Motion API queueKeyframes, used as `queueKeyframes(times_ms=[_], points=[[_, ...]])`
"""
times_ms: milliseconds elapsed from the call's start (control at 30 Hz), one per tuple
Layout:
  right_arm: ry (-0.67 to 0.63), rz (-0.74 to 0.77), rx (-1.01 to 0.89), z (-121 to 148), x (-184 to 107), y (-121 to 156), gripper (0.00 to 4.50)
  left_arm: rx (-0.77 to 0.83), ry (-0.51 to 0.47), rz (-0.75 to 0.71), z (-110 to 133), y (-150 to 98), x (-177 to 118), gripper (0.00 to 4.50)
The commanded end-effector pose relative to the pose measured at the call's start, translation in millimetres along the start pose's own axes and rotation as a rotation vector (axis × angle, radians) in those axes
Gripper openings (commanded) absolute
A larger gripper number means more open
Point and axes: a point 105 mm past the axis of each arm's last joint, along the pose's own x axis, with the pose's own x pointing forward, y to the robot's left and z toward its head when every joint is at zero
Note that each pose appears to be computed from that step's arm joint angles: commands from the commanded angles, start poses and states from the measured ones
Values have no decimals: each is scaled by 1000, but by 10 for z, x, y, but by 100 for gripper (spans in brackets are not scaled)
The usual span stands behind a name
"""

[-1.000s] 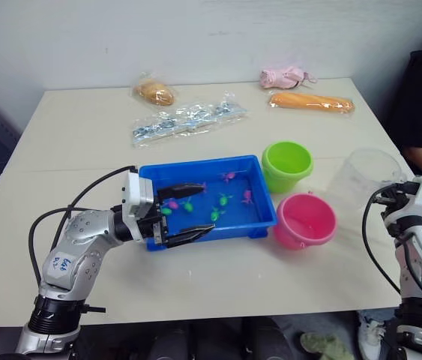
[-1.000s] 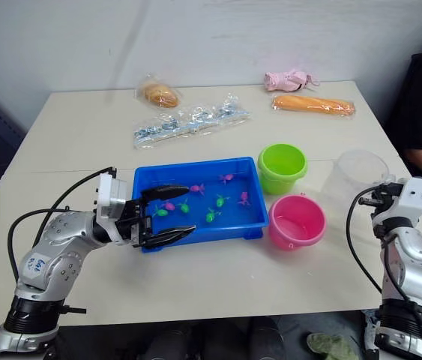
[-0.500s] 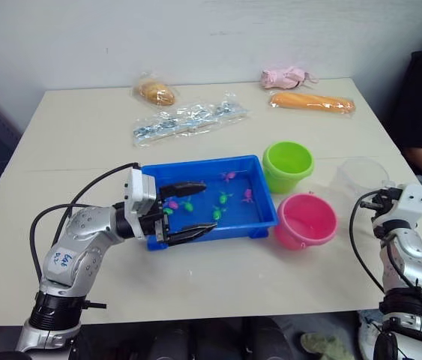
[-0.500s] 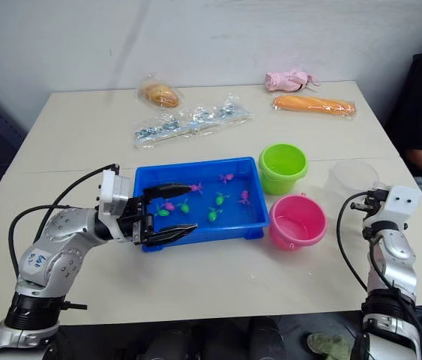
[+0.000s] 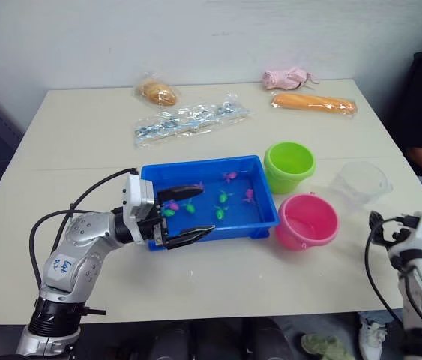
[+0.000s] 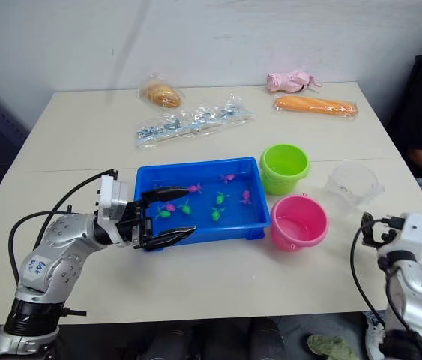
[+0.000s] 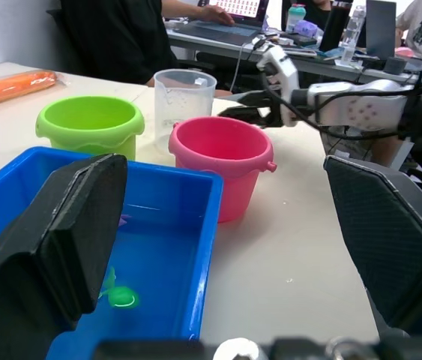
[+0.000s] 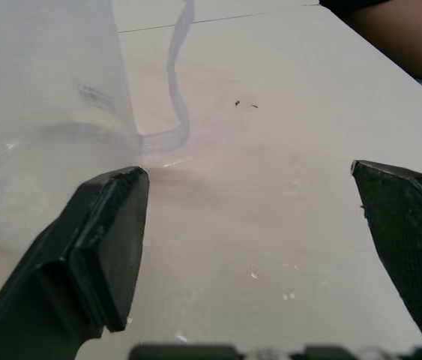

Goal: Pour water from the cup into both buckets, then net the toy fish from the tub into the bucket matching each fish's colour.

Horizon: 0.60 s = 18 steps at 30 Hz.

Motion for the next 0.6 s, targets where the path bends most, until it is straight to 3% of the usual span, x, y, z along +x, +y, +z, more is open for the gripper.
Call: queueKeyframes(times_ms=[33,233,400,433,500,600], points=[[-142,166,19,374,-242,182,447,61,-7,39,97,10,-98,450],[-179,548,-144,949,-724,729,447,128,66,284,120,214,-617,450],[-317,881,-293,1276,-940,1201,447,171,138,509,50,345,-1183,450],[-340,931,-310,1293,-966,1272,447,178,131,585,58,382,-1308,450],[-393,1028,-344,1318,-998,1451,447,189,108,891,65,401,-1751,450],[-415,1211,-288,1313,-1091,1631,447,160,141,1187,-18,169,-2262,450]])
